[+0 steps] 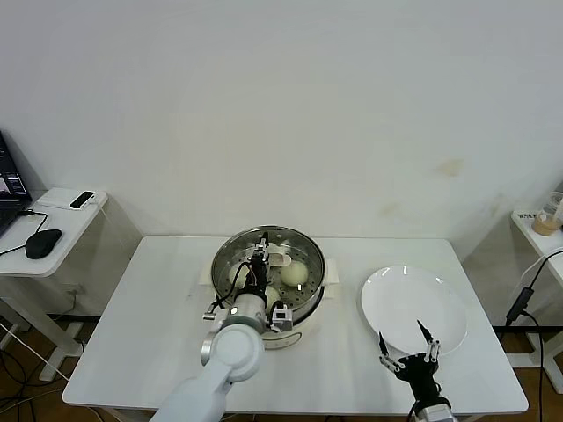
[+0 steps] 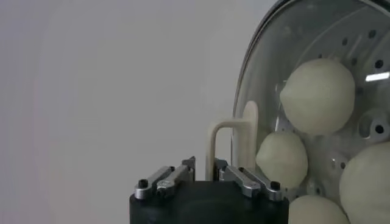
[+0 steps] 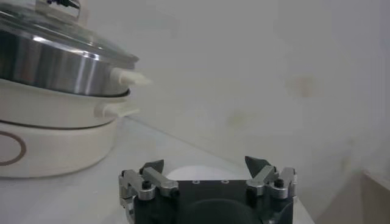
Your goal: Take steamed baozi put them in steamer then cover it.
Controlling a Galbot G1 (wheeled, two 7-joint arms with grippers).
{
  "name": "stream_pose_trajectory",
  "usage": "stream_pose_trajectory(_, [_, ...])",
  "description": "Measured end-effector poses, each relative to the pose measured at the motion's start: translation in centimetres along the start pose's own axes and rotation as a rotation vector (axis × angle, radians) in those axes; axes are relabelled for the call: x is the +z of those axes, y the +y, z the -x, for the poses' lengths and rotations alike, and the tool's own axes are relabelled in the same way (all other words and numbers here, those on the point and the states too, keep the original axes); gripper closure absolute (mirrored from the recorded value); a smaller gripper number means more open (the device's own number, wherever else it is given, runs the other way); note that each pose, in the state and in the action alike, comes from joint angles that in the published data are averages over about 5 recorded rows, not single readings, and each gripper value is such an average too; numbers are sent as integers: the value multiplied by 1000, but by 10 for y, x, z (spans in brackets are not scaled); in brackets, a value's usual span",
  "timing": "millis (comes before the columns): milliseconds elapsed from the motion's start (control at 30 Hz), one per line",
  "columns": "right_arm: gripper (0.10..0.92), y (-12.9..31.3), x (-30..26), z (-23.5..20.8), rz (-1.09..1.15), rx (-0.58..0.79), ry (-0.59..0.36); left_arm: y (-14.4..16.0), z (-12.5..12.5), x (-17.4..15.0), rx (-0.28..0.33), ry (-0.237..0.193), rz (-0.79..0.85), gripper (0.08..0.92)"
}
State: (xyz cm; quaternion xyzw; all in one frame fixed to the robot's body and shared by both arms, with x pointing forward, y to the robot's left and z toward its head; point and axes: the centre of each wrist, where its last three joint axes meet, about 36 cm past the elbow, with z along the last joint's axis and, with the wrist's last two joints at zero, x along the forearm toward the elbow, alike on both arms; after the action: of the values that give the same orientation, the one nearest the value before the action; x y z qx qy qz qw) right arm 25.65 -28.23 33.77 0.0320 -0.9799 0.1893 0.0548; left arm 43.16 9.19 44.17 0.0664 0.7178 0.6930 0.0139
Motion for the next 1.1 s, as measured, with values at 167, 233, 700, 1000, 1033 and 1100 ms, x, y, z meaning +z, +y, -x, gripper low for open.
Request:
stream_pose_trajectory(167, [200, 2, 0, -1, -2, -3, 3, 4, -12, 5, -11, -12, -5, 443])
stream_pose_trajectory(233, [200, 2, 0, -2, -2, -4, 5, 6, -18, 7, -18, -19, -6, 391])
stream_pose_trajectory(700, [200, -3, 5, -7, 4, -19, 16, 22, -86, 25, -74, -121, -139, 177])
stream_pose_trajectory(1000, [200, -3, 6, -4, 35, -37, 7, 4, -124, 79, -58, -162, -568, 177])
stream_pose_trajectory(1033, [200, -3, 6, -4, 38, -40, 7, 0, -127, 88, -62, -159, -627, 177])
stream_pose_trajectory(1100, [200, -2, 6, -4, 45, -48, 7, -7, -135, 106, -75, -143, -745, 177])
